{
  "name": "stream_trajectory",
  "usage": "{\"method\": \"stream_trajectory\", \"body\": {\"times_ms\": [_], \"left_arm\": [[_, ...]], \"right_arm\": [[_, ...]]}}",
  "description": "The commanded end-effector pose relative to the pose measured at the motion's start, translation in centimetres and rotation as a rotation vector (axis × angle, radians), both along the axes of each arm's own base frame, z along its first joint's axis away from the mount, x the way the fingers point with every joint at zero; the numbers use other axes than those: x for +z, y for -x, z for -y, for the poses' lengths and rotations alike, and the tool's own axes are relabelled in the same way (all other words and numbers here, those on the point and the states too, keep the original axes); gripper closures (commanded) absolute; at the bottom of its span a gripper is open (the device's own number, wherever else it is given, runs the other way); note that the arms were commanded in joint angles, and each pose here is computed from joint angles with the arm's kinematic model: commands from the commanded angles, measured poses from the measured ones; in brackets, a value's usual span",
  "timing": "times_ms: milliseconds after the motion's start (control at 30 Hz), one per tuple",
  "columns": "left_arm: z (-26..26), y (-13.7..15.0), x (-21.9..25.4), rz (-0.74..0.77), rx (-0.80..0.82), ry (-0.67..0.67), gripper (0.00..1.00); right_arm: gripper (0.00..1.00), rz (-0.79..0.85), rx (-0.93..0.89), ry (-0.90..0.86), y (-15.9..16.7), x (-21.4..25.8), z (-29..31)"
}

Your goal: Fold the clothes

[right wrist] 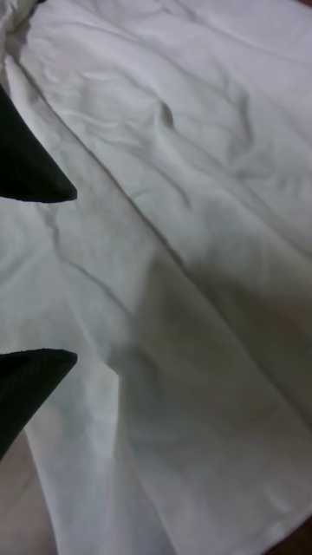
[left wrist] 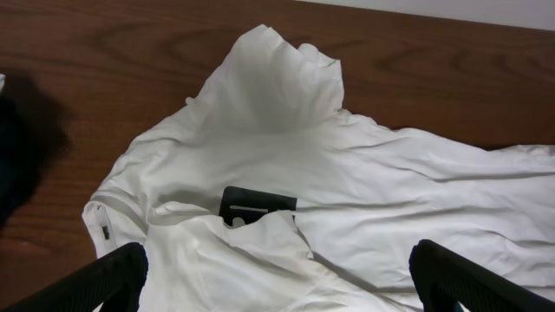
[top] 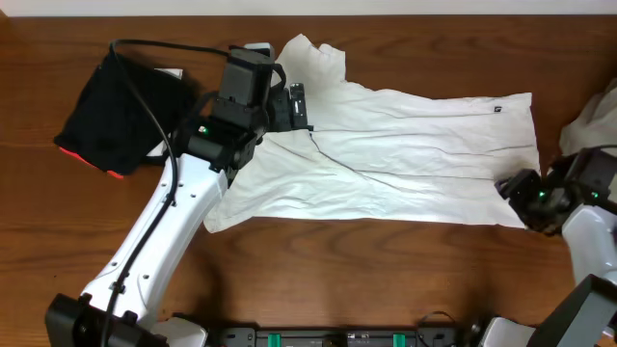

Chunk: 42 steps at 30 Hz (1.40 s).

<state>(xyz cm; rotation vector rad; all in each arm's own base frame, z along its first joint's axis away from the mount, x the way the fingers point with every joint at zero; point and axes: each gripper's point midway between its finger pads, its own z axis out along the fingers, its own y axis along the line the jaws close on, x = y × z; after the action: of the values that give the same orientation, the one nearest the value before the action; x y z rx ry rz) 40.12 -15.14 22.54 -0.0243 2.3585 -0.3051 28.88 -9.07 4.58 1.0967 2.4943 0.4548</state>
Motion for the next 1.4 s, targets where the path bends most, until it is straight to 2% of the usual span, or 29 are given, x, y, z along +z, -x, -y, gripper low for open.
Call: {"method": "stream_trajectory", "body": {"times_ms": [0,500,800,1100,1367], "left_arm": [[-0.4,-0.1,-0.3,-0.003,0.007,-0.018,0.02],[-0.4,-0.1,-0.3,-0.003,0.007,-0.018,0.02],[-0.4,-0.1,-0.3,-0.003,0.007,-0.018,0.02],[-0.4,-0.1,-0.3,-0.003,0.007,-0.018,0.02],[-0.4,-0.1,-0.3,-0.003,0.007,-0.018,0.02]], "right_arm": [[0.47,-0.039,-0.060,0.003,0.8,-1.2,0.2],[0.53,-0.008,-0.169,0.027,1.3,-3.5,0.8],[0.67,0.027,-0.169,0.043,0.7,-3.4,1.2],[0.65,0.026,-0.200,0.026,0.7,-3.4,1.2],[0.67,0.042,-0.205,0.031,0.3,-3.2,1.4]]}}
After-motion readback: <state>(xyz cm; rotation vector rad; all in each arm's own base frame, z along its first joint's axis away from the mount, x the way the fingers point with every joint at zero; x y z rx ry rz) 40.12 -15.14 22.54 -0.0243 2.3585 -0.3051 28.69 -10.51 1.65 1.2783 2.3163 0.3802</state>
